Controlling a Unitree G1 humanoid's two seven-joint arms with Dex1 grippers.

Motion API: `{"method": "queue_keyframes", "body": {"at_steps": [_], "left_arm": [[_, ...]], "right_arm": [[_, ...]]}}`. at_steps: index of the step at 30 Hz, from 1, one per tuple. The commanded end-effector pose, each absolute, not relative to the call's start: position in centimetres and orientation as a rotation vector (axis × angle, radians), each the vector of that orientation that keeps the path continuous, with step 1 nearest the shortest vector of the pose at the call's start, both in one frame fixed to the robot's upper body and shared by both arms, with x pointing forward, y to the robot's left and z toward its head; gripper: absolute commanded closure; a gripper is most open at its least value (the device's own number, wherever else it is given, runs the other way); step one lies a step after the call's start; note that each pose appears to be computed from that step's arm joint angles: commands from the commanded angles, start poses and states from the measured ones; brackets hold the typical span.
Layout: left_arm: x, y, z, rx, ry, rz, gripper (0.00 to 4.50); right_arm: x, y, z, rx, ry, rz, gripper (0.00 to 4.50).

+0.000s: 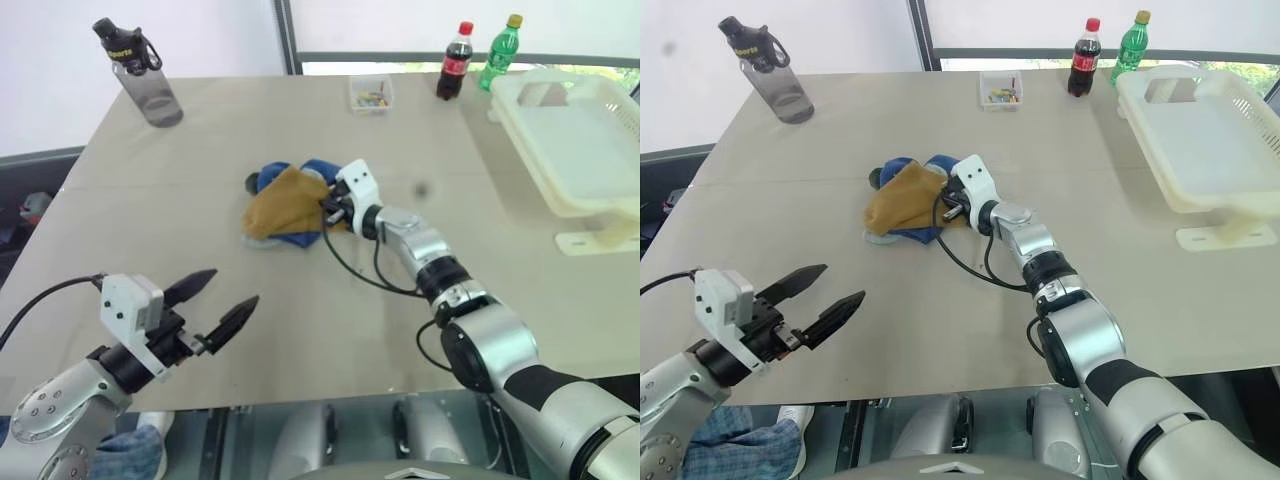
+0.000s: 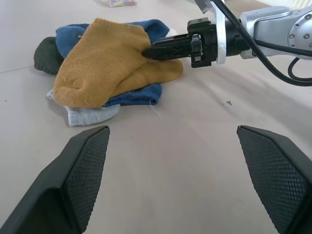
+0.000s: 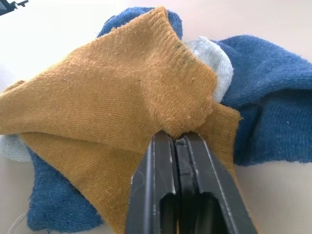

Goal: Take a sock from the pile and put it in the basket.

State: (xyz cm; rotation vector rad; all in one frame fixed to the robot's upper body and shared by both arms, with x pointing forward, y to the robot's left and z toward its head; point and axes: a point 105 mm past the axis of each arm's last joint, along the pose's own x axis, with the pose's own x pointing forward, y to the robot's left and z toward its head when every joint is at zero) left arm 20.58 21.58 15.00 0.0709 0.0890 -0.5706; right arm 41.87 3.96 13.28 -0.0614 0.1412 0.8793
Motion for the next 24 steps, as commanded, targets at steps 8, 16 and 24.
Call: {"method": "queue_keyframes", "body": {"at_steps": [8, 16, 24], "left_arm": [[20.2, 21.1, 15.8, 0.102, 0.055, -0.588, 0.0], [20.2, 20.8, 15.6, 0.096, 0.06, -0.593, 0.0], [20.1, 20.7, 15.6, 0.093, 0.062, -0.598, 0.0]], "right_arm": [[41.3, 3.8, 16.8, -0.059, 0.061, 0.925, 4.35], [38.6, 0.7, 16.1, -0.123, 0.227, 0.894, 4.35], [36.4, -4.9, 14.5, -0.16, 0.33, 0.826, 4.35]]}}
